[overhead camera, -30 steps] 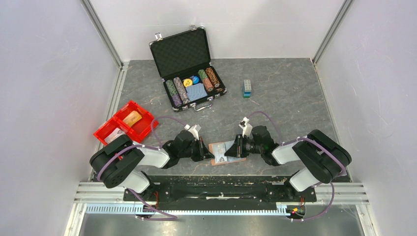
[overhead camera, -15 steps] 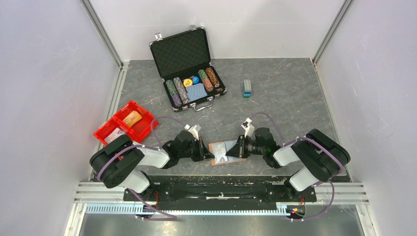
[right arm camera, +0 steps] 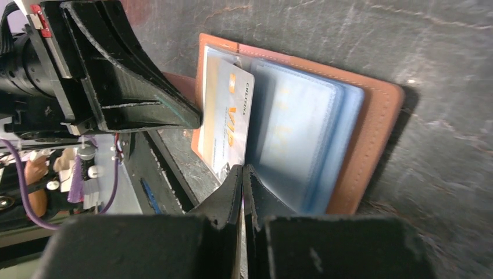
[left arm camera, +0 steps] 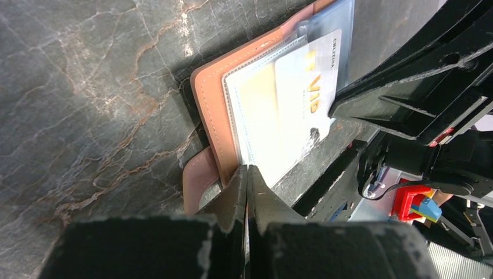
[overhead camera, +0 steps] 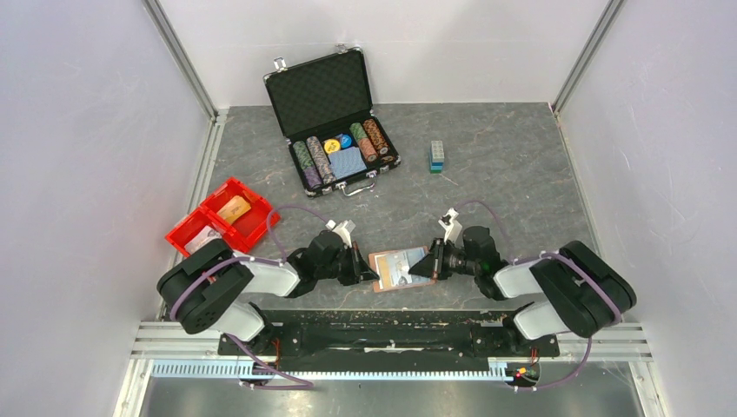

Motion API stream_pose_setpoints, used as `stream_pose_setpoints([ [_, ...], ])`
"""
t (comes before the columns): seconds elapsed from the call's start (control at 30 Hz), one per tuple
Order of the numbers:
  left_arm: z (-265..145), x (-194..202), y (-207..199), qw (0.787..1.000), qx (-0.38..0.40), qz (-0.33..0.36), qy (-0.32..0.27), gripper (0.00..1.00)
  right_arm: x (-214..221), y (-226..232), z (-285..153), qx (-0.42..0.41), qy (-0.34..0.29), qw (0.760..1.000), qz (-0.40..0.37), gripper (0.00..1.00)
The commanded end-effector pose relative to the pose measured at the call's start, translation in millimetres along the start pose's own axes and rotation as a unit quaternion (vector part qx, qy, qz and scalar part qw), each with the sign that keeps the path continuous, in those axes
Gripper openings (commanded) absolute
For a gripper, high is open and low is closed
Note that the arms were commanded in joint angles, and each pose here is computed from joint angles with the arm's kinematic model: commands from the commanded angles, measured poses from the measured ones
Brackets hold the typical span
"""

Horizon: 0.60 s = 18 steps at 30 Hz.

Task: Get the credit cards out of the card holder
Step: Remove the credit card from the card holder.

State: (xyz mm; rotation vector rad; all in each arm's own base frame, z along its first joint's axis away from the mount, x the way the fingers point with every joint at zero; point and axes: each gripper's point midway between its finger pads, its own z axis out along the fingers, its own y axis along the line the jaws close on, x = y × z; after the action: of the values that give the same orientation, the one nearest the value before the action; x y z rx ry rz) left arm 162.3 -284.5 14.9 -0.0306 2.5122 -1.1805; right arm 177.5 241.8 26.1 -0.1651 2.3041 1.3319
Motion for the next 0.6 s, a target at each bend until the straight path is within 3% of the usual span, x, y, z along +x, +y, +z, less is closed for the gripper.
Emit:
stream_pose_setpoints([
  [0.0,-11,34,44,0.994,-0.09,-0.009,0.055,0.02,-5,-14,-9,0.039,-0.007,0.999,-0.022,0.0],
  [0.17,-15,23,22,0.997,-0.067,-0.004,0.047,0.05,-13,-17,-18,0.052,-0.013,0.998,-0.034,0.0],
  [0.37,-26,8,-13,0.998,-0.042,0.015,0.048,0.36,-18,-21,-31,0.064,-0.012,0.997,-0.051,0.0],
  [0.57,-45,-21,-52,0.996,-0.03,0.079,0.029,0.48,-33,3,-40,0.024,-0.015,0.996,-0.089,0.0],
])
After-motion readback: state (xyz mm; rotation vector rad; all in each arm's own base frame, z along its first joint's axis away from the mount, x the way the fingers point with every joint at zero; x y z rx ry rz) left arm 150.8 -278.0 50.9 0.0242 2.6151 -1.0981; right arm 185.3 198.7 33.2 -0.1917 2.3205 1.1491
